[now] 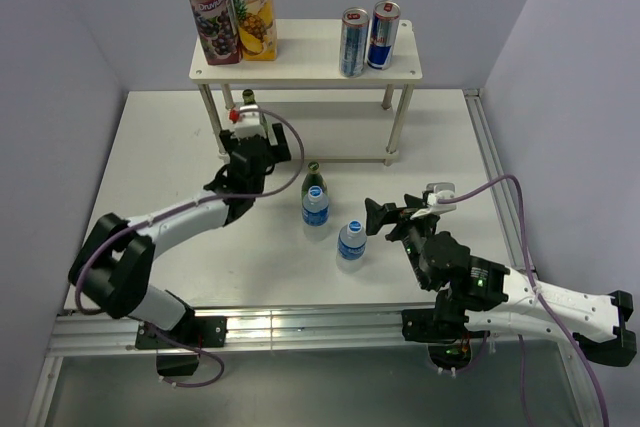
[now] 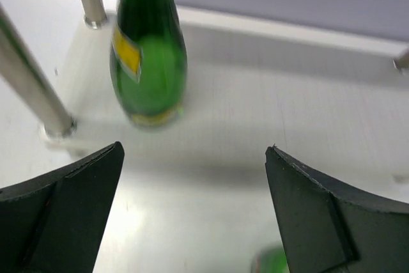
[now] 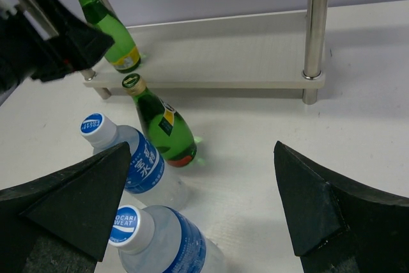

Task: Place and organize the beverage onto the shelf

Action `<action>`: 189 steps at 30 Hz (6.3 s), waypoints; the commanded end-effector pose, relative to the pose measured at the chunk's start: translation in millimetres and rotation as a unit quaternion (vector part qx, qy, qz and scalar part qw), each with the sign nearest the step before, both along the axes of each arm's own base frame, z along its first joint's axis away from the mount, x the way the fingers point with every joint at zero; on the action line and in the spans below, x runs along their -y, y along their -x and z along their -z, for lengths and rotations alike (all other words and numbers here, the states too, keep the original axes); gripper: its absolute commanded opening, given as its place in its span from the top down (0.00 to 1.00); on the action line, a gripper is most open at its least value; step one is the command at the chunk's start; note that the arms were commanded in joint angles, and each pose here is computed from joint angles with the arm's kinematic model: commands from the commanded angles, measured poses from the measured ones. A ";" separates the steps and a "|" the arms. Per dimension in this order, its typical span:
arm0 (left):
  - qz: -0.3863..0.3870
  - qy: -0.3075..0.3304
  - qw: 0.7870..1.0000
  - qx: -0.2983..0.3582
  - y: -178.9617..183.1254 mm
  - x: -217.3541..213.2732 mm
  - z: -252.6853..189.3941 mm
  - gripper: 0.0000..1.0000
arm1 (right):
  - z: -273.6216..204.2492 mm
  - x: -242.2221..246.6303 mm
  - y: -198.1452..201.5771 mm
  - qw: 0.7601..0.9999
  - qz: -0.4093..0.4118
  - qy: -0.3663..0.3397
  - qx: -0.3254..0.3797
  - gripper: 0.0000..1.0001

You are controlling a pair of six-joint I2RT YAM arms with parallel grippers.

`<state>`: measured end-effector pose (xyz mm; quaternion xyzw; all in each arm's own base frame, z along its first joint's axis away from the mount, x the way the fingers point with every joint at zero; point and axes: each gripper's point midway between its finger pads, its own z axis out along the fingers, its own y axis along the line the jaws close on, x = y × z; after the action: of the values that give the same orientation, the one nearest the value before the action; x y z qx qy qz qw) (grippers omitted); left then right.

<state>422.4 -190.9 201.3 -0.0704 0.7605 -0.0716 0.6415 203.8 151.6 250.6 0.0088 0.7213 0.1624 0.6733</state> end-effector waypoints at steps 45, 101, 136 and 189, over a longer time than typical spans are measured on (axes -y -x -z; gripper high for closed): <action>0.137 0.011 0.986 -0.092 127.7 124.3 108.0 0.01 | -5.3 6.0 -0.9 1.000 0.018 -0.018 0.005 0.00; 0.051 0.006 0.997 0.057 -42.3 76.8 -50.3 1.00 | -3.9 -1.8 -2.5 1.000 0.011 -0.006 0.006 0.00; 0.008 0.007 1.000 0.013 -102.4 28.6 5.8 0.40 | -3.3 -2.5 -2.7 1.000 0.010 -0.005 0.005 0.00; 0.328 0.016 0.941 -0.079 176.4 122.1 79.7 0.01 | -1.1 3.3 -4.2 1.000 0.029 0.000 0.001 0.00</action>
<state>253.6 -283.0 97.4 0.1551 0.8200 -0.2137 0.5079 207.0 150.2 246.2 0.0116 0.7247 0.1412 0.6743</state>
